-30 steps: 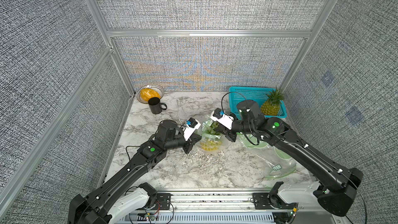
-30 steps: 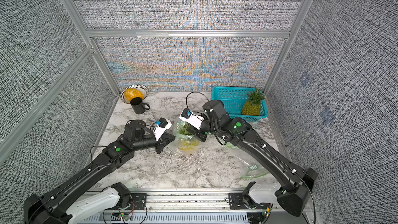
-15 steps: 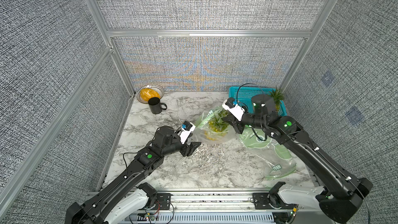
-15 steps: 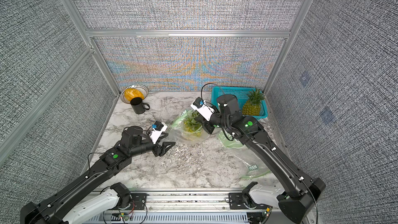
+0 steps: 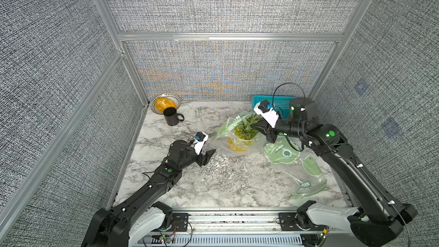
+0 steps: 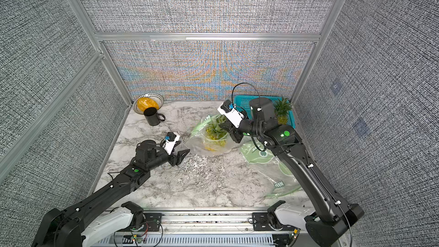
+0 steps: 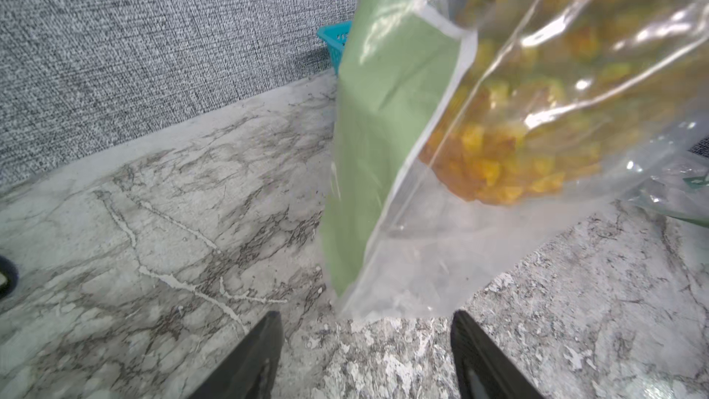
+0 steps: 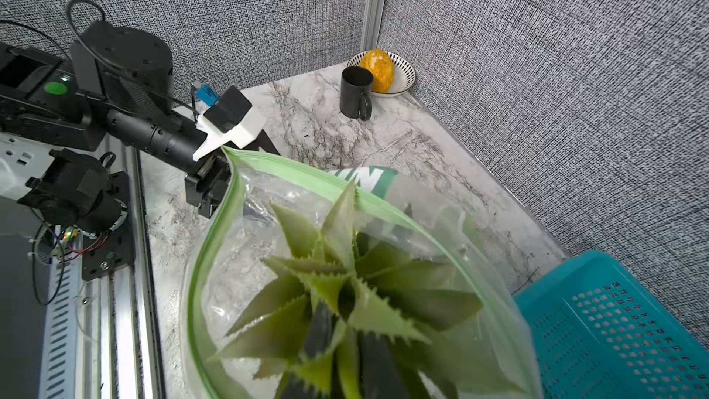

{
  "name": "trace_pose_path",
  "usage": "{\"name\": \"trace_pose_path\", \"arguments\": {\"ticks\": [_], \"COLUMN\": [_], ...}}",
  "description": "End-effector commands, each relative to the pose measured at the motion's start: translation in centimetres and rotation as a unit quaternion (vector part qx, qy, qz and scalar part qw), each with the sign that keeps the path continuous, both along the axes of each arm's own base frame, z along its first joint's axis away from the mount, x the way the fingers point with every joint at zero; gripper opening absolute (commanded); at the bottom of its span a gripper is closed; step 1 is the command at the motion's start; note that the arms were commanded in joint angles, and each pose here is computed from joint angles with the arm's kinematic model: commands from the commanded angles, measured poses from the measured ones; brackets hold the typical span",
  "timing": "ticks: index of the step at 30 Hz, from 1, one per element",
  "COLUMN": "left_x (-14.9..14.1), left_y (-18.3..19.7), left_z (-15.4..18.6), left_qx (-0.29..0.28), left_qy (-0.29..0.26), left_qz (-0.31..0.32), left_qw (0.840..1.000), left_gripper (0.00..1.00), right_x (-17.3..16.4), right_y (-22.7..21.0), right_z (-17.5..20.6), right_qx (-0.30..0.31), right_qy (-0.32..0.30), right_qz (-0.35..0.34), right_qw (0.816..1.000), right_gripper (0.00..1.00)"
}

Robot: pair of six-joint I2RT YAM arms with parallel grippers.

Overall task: Open the zip-top bag and take out the pineapple
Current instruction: Pick up the pineapple from the zipper food storage bag.

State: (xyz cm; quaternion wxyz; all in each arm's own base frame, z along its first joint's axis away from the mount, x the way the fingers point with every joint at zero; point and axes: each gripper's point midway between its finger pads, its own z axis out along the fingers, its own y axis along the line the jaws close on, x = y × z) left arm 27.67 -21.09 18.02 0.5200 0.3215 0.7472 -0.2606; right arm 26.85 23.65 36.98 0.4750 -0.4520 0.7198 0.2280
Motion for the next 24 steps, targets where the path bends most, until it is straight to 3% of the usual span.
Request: {"name": "trace_pose_path", "arguments": {"ticks": [1,10,17,20,23,24], "left_x": [0.0,-1.3,-1.3,-1.0,-0.1,0.0], "left_y": [-0.9,-3.0,-3.5,-3.9,-4.1,-4.2], "left_z": [3.0,2.5,0.5,-0.8,-2.0,-2.2], "left_qx": [-0.041,-0.031,0.007,0.028,0.043,0.045], "left_qy": [-0.059,-0.05,-0.035,-0.004,0.014,0.019], "left_qz": [-0.05,-0.157,-0.186,-0.203,-0.197,-0.197], "left_qw": [0.996,0.986,0.982,0.979,0.979,0.979], "left_gripper": [0.72,0.71,0.67,0.6,0.48,0.4], "right_x": [-0.1,-0.5,-0.6,-0.8,-1.2,-1.2], "right_y": [0.9,1.2,1.5,1.6,1.8,1.8], "right_z": [2.0,1.9,1.9,2.2,2.5,2.6], "right_qx": [0.023,0.023,0.028,0.035,0.042,0.044], "right_qy": [-0.035,-0.031,-0.029,-0.031,-0.032,-0.033], "right_qz": [0.026,0.044,0.052,0.059,0.067,0.069], "right_qw": [0.999,0.998,0.998,0.997,0.996,0.996], "right_gripper": [0.0,0.0,0.0,0.0,0.0,0.0]}}
